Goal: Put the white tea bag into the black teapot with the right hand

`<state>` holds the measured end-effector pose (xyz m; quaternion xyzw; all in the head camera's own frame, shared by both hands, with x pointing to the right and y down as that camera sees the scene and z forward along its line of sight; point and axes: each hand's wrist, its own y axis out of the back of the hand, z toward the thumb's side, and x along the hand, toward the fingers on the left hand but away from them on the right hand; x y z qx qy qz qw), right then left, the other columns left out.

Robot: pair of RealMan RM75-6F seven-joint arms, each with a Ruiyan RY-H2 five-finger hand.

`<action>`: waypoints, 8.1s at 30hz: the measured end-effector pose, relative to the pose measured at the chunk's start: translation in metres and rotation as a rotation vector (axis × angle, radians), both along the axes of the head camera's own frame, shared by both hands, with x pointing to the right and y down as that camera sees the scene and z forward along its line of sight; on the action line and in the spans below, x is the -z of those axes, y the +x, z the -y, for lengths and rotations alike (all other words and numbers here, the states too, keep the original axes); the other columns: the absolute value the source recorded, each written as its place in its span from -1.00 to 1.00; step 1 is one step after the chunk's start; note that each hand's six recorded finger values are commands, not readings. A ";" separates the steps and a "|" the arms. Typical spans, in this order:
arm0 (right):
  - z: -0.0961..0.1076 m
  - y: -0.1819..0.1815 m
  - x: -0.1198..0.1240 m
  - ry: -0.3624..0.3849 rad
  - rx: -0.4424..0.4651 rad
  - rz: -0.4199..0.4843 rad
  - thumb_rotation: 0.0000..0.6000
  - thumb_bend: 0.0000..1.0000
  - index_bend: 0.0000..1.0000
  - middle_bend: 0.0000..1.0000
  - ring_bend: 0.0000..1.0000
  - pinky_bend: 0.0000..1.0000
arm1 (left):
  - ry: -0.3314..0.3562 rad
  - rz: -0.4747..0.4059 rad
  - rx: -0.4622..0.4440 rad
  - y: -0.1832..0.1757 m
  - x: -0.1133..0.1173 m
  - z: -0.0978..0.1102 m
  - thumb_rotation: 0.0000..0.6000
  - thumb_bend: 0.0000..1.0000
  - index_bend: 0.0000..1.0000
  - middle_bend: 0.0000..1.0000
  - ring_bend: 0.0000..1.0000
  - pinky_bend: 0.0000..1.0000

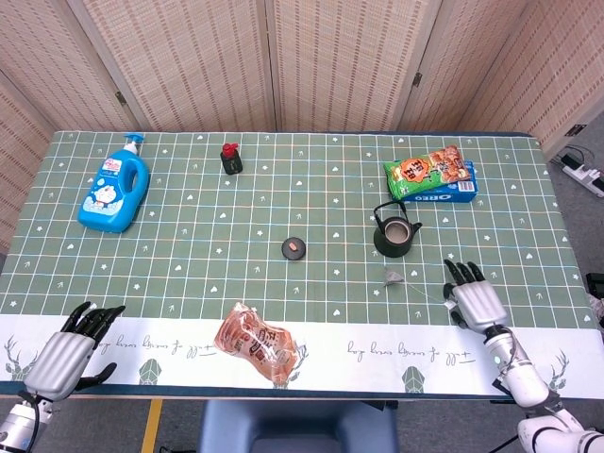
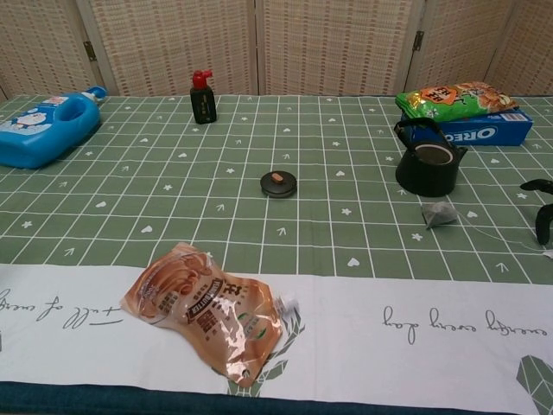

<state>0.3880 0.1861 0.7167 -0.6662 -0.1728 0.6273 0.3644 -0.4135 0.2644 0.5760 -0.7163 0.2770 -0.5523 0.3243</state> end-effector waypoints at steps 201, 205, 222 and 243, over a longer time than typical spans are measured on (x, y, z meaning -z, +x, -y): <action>0.098 -0.064 0.071 -0.208 -0.194 0.076 1.00 -0.26 -0.85 0.86 0.54 0.35 | 0.011 -0.020 0.063 -0.020 0.007 0.014 1.00 -0.37 -1.00 -0.80 -0.82 -0.92; 0.102 -0.069 0.069 -0.305 -0.270 0.189 1.00 -0.26 -0.82 0.87 0.55 0.36 | 0.008 -0.016 0.062 -0.020 0.006 0.013 1.00 -0.37 -1.00 -0.80 -0.82 -0.92; 0.138 -0.068 0.069 -0.351 -0.299 0.196 1.00 -0.26 -0.81 0.87 0.54 0.36 | 0.009 -0.018 0.065 -0.021 0.006 0.014 1.00 -0.37 -1.00 -0.80 -0.82 -0.92; 0.144 -0.088 0.030 -0.411 -0.309 0.060 1.00 -0.26 -0.75 0.87 0.54 0.36 | 0.008 -0.021 0.093 -0.028 0.005 0.019 1.00 -0.37 -1.00 -0.80 -0.82 -0.92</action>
